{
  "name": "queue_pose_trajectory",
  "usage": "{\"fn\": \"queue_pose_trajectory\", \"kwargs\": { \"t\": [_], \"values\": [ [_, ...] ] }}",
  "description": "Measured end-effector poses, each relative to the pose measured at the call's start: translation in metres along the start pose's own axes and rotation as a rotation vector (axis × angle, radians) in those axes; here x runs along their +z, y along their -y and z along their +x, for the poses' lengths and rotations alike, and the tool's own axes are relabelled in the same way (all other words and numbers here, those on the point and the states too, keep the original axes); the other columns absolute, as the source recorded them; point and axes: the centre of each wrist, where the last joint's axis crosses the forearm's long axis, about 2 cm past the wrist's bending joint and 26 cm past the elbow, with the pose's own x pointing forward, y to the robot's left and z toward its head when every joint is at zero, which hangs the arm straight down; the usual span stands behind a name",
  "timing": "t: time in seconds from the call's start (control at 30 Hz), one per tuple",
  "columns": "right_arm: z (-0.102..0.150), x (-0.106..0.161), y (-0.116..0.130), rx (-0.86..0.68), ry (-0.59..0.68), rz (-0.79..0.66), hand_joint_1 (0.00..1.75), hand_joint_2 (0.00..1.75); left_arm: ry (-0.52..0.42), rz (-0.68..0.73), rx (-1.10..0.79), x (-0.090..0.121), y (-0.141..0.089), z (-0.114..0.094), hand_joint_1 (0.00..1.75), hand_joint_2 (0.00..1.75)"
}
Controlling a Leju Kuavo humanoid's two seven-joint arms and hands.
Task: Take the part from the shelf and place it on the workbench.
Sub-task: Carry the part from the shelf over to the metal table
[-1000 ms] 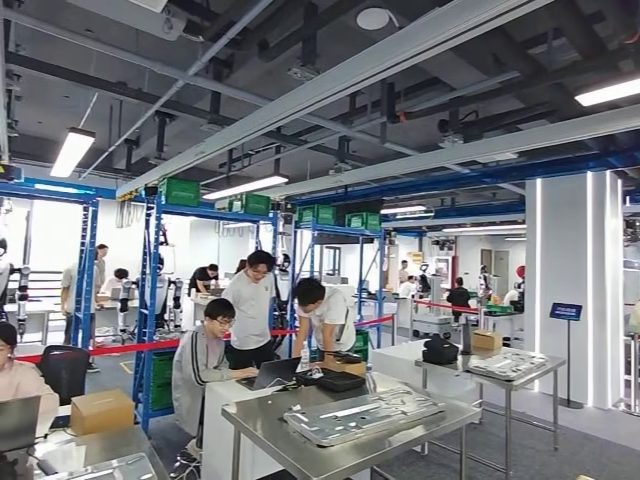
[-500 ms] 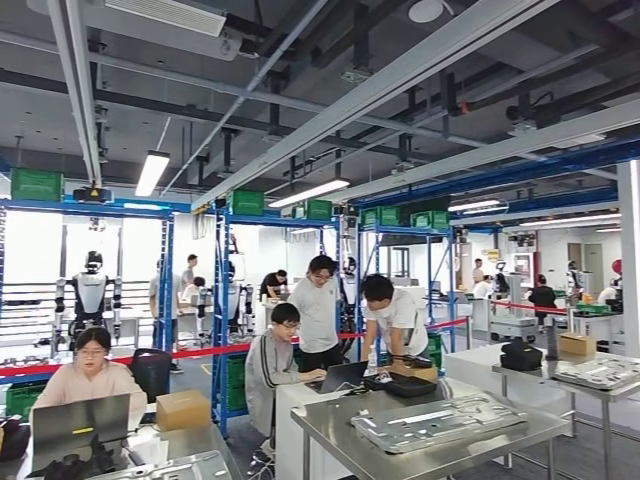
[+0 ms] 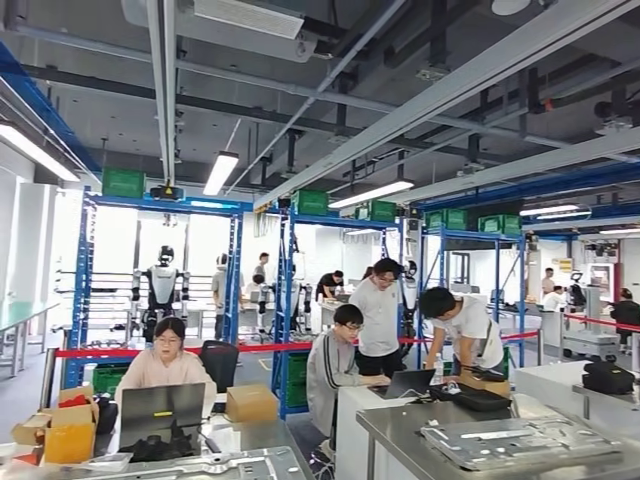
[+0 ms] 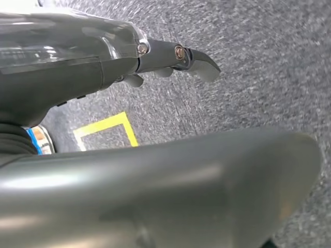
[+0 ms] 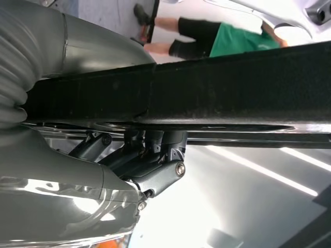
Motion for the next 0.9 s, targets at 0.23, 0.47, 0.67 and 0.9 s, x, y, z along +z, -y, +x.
{"fn": "queue_pose_trajectory", "kwargs": {
  "t": [0.23, 0.47, 0.67, 0.9],
  "values": [
    [-0.0002, 0.0002, 0.0004, -0.002, -0.001, 0.0, 1.75, 1.75, -0.002, -0.005, 0.006, 0.0002, 0.0034, -0.0016, 0.0, 1.75],
    [-0.0005, -0.0024, 0.0003, -0.006, 0.009, -0.002, 1.75, 1.75, 0.004, -0.009, 0.0, 0.0002, 0.0043, -0.0016, 0.0, 1.75],
    [-0.0012, -0.0019, -0.0016, -0.01, 0.011, -0.012, 1.75, 1.75, 0.005, -0.009, -0.002, 0.0005, 0.004, -0.0028, 0.0, 1.75],
    [-0.0012, -0.0012, -0.0024, -0.005, 0.021, -0.053, 1.75, 1.75, 0.01, -0.008, 0.0, 0.0012, 0.0033, -0.0058, 0.0, 1.75]
  ]
}}
